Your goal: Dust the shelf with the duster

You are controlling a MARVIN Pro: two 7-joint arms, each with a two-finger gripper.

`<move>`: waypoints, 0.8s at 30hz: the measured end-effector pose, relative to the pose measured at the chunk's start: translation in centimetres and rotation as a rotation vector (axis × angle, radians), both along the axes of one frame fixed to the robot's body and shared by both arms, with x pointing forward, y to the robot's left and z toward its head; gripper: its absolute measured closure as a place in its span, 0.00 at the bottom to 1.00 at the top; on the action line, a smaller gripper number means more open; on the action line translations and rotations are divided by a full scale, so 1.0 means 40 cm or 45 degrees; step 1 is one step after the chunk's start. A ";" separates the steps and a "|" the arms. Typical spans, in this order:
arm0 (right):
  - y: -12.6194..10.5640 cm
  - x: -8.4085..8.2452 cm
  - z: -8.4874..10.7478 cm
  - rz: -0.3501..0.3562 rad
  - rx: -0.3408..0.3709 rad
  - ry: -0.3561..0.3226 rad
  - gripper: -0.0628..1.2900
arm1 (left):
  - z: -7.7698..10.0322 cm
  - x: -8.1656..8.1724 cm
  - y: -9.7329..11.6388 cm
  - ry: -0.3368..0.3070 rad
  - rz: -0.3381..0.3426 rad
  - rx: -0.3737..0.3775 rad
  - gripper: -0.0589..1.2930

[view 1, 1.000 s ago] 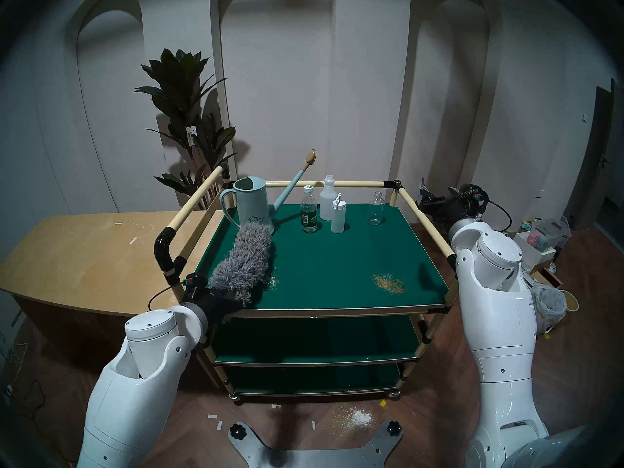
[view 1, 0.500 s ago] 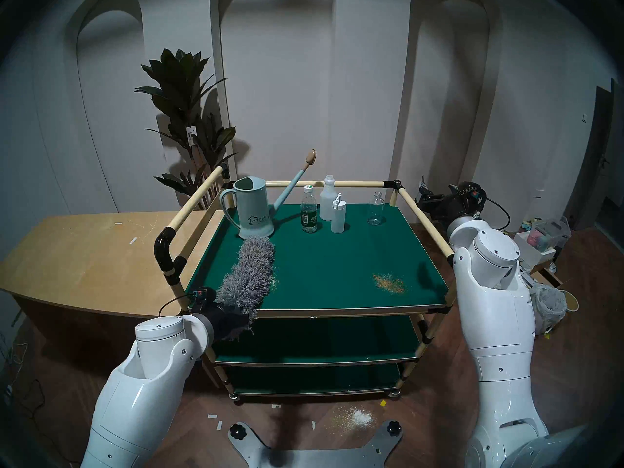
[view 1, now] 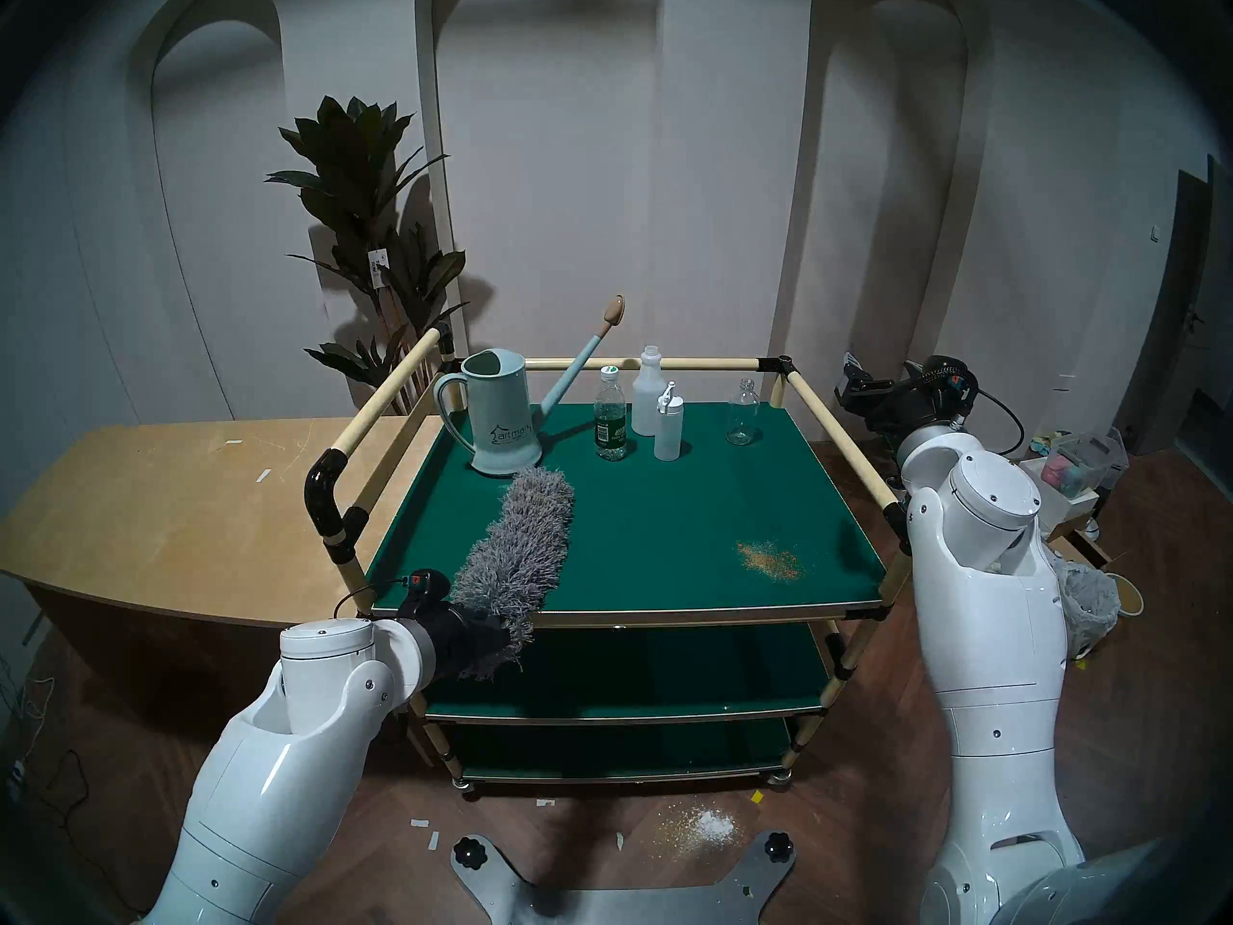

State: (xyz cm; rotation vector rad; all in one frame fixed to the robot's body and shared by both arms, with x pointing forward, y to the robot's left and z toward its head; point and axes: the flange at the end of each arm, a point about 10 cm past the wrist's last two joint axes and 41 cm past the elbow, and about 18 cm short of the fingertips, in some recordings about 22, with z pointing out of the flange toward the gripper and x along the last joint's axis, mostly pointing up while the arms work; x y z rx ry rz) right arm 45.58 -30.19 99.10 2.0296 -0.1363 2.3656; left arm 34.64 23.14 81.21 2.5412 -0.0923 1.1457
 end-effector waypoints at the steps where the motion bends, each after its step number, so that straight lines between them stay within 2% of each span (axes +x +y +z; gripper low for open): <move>1: -0.001 -0.001 0.000 -0.001 0.000 0.000 0.03 | 0.001 0.000 -0.002 0.001 -0.005 -0.002 0.97; 24: -0.039 -0.018 0.006 -0.002 0.022 -0.014 0.03 | -0.005 0.050 -0.117 0.056 -0.211 -0.033 0.97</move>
